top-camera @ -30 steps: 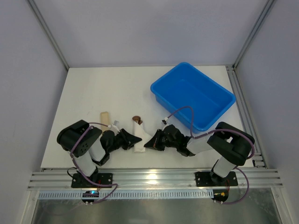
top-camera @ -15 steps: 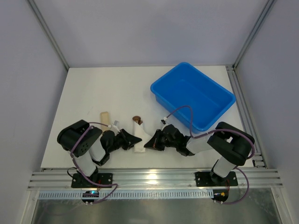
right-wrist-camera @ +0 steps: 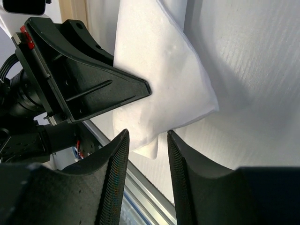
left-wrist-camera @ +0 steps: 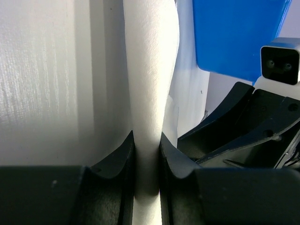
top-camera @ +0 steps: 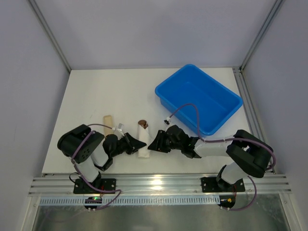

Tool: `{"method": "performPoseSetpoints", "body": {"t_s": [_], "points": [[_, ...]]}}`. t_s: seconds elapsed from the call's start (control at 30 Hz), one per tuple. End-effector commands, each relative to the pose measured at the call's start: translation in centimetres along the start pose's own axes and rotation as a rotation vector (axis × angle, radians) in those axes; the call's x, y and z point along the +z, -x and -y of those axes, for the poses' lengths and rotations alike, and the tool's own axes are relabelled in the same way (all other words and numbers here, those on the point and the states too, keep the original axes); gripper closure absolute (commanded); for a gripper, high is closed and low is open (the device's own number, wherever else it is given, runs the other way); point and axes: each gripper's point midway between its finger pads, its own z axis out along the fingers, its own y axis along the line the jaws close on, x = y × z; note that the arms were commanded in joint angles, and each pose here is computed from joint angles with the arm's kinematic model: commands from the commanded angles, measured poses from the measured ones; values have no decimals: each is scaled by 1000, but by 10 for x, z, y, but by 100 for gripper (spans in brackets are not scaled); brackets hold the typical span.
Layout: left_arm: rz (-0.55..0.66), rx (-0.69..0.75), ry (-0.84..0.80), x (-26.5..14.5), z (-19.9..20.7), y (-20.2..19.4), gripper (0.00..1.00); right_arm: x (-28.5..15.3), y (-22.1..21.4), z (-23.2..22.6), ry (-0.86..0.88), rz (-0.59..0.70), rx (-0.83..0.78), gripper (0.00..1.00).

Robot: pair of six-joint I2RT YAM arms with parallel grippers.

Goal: Place the utensils on the paper napkin and roll it up
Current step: Pick up the napkin from the center of the board.

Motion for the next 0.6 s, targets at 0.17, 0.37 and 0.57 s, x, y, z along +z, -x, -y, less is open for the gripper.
{"method": "performPoseSetpoints", "body": {"t_s": [0.17, 0.37, 0.57], "points": [[35, 153, -172, -28, 30, -4, 100, -30, 25, -7, -92, 97, -169, 53], [48, 190, -163, -28, 27, -3, 100, -42, 39, -11, -137, 136, -242, 51], [62, 258, -193, -33, 33, -2, 100, -39, 40, -22, -103, 118, -284, 51]]}}
